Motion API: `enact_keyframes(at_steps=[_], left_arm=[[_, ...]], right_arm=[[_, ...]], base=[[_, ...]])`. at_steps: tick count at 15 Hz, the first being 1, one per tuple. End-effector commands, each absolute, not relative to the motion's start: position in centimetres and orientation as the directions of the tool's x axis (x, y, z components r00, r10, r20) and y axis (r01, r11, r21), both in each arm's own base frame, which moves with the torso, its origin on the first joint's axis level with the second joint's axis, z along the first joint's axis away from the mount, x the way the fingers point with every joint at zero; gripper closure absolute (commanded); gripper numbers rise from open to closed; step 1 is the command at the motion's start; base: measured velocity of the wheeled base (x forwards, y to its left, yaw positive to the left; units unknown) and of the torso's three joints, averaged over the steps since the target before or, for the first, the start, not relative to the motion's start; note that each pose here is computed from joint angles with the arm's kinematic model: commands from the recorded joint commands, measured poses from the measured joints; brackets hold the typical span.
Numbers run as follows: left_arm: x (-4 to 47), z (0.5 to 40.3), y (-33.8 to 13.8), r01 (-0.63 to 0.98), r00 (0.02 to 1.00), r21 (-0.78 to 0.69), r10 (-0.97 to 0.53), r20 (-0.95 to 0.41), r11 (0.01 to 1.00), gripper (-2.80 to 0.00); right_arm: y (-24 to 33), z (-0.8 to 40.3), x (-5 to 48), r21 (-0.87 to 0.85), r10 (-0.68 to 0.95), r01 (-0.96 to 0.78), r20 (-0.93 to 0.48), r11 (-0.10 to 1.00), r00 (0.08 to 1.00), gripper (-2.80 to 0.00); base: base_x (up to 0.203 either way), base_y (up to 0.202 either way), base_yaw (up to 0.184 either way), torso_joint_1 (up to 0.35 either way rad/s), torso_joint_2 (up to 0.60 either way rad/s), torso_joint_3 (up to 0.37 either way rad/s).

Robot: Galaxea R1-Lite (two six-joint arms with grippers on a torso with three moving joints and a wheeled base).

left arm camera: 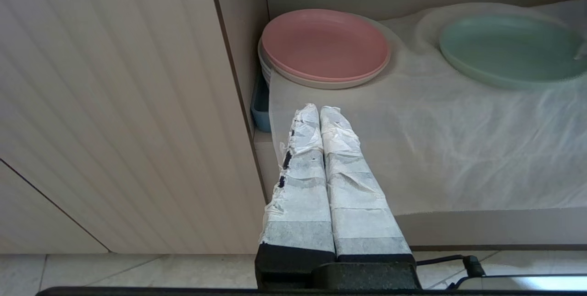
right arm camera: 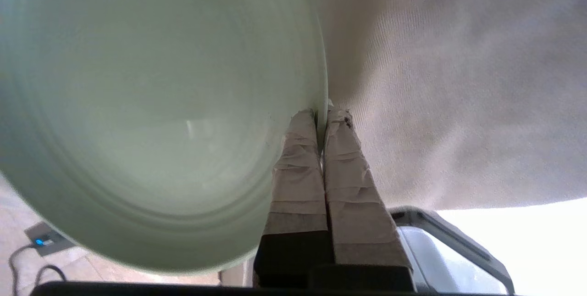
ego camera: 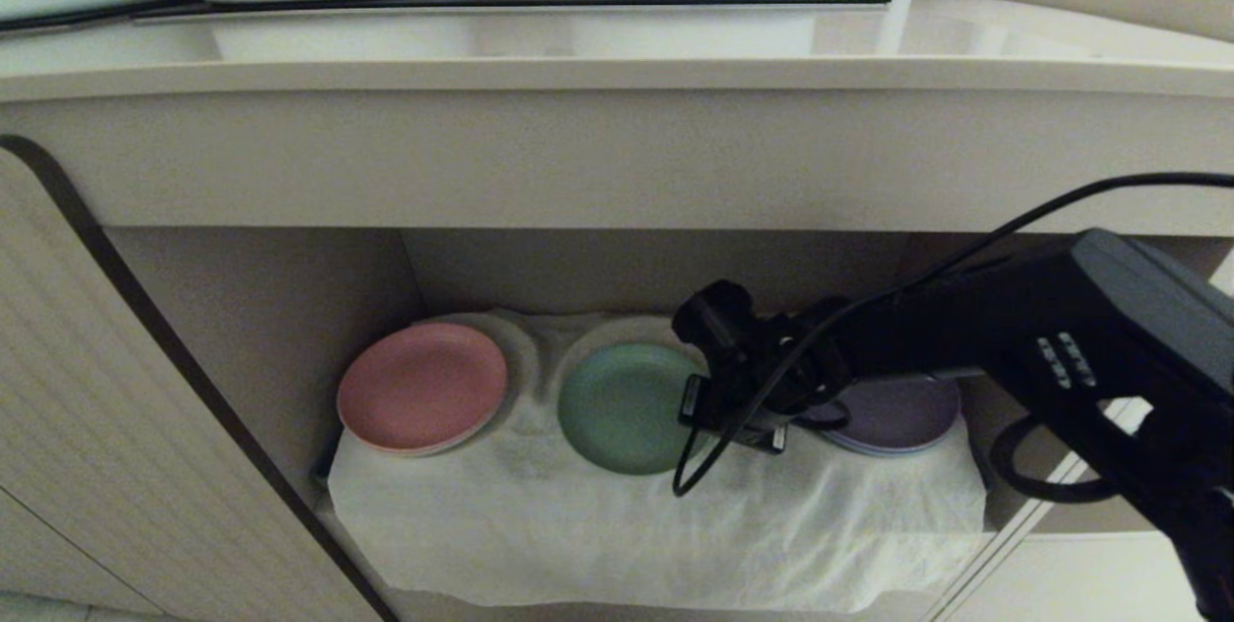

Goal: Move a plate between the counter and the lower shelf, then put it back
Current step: Pick up the plate in the cupboard

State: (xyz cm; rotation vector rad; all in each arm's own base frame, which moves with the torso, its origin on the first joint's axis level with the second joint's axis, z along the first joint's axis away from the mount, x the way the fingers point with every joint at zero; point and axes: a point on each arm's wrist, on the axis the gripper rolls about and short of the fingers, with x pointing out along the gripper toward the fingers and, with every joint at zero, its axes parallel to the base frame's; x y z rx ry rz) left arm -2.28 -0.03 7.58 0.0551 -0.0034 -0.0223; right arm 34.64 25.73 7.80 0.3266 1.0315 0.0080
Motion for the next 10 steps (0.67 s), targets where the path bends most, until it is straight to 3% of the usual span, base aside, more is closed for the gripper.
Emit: enact_keyframes(at_steps=[1, 10], left_arm=[[-2.3, 7.6, 0.0, 0.022, 1.000, 0.055, -0.023, 0.002, 0.998, 0.00], [-2.3, 7.6, 0.0, 0.023, 1.000, 0.055, -0.023, 0.003, 0.998, 0.00]], right_arm=[[25.6, 8.5, 34.4, 0.275, 0.161, 0.150, -0.838, 0.950, 0.522, 0.00], [24.6, 9.7, 32.5, 0.266, 0.158, 0.144, -0.845, 0.953, 0.511, 0.00]], base=[[0.000, 0.000, 0.000, 0.000, 0.00, 0.000], [0.000, 0.000, 0.000, 0.000, 0.00, 0.000]])
